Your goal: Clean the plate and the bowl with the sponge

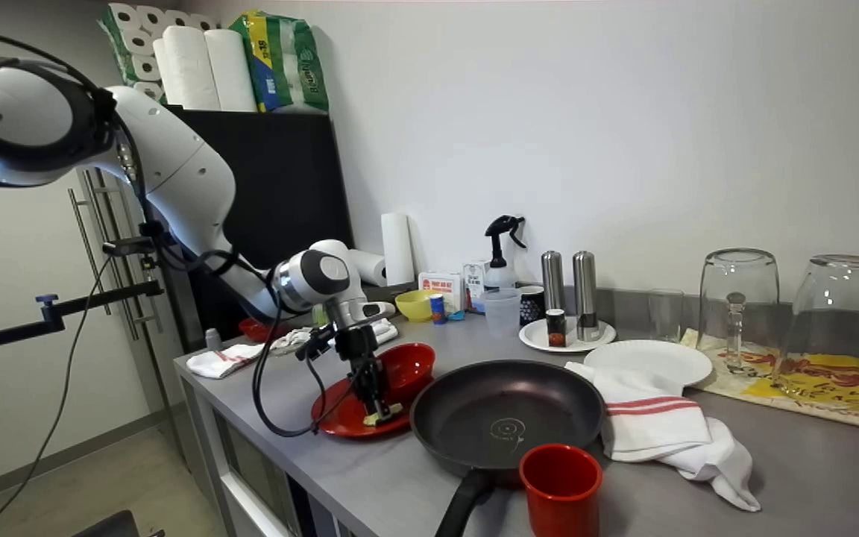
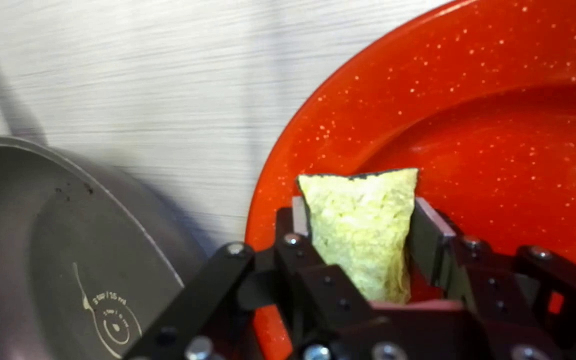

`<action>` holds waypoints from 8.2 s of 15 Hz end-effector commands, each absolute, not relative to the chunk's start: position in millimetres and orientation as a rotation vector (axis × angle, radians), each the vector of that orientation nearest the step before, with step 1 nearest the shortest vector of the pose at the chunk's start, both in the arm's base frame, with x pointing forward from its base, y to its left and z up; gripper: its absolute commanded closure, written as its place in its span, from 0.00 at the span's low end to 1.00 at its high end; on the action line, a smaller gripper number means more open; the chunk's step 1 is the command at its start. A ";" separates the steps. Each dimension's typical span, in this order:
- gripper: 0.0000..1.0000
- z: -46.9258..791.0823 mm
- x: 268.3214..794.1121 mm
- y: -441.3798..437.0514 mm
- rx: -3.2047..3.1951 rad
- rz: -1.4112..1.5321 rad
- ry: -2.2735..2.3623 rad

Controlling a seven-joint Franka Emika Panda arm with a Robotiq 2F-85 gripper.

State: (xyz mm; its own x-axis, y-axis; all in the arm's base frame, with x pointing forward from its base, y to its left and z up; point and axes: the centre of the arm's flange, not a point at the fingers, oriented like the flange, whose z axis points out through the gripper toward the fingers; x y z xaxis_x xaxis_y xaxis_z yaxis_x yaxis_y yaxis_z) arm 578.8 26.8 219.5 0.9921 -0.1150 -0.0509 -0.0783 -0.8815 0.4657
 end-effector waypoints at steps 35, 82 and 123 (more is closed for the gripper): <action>0.75 241.7 572.6 -10.3 2.648 -0.227 -0.207; 0.75 249.0 512.5 26.2 2.758 -0.299 -0.219; 0.75 249.5 513.5 79.3 3.209 -0.280 -0.227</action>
